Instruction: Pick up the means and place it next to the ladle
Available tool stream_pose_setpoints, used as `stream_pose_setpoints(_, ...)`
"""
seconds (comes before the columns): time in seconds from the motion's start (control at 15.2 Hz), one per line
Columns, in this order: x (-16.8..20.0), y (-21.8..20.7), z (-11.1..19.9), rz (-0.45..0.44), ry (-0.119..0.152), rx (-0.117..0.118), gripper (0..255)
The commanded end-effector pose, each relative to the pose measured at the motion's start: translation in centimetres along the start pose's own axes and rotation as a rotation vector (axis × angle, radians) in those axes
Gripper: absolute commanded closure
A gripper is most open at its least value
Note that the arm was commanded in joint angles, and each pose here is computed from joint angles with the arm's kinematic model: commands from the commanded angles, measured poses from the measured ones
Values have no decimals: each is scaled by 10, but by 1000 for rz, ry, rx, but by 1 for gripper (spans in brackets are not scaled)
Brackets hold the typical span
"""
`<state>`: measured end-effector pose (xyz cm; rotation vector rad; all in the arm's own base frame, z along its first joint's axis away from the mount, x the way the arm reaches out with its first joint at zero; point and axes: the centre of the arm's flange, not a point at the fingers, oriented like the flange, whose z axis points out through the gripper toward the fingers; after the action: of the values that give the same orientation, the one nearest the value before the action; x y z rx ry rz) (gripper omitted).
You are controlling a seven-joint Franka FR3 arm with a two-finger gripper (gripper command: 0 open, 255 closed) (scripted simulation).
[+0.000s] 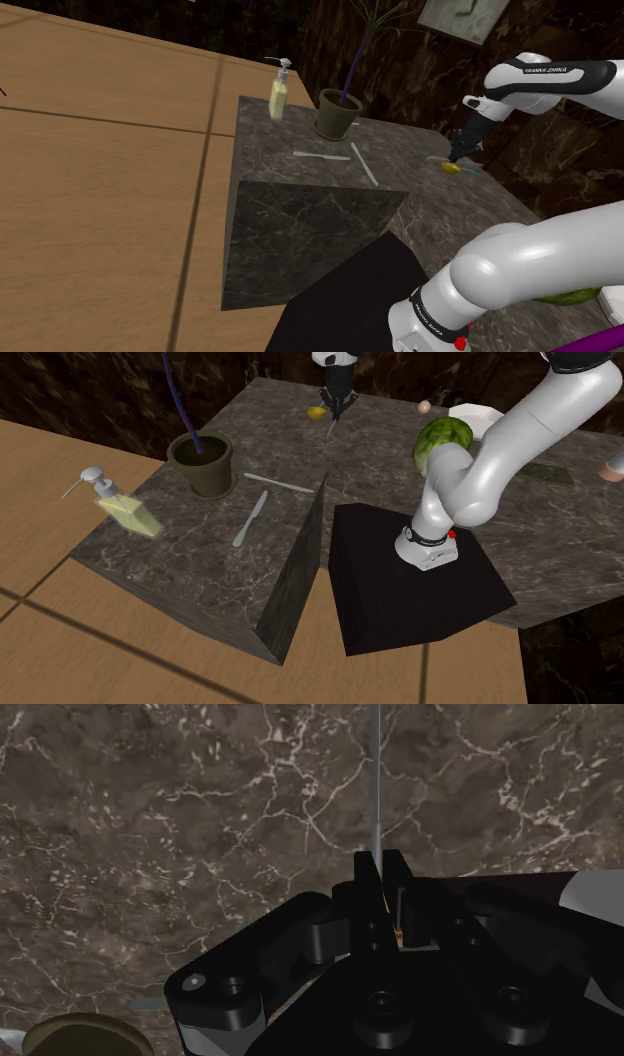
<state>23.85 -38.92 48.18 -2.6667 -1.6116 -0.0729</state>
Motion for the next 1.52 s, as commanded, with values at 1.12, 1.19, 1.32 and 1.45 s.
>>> stream_pose_setpoints(1.12, -249, -33, -14, -1, -1, 0, 255)
stream_pose_setpoints(1.19, -262, -35, -15, -1, -1, 0, 255)
stream_pose_setpoints(1.32, -290, -39, -16, -1, -1, 0, 255)
stream_pose_setpoints(1.45, -291, -39, -6, -1, -1, 0, 255)
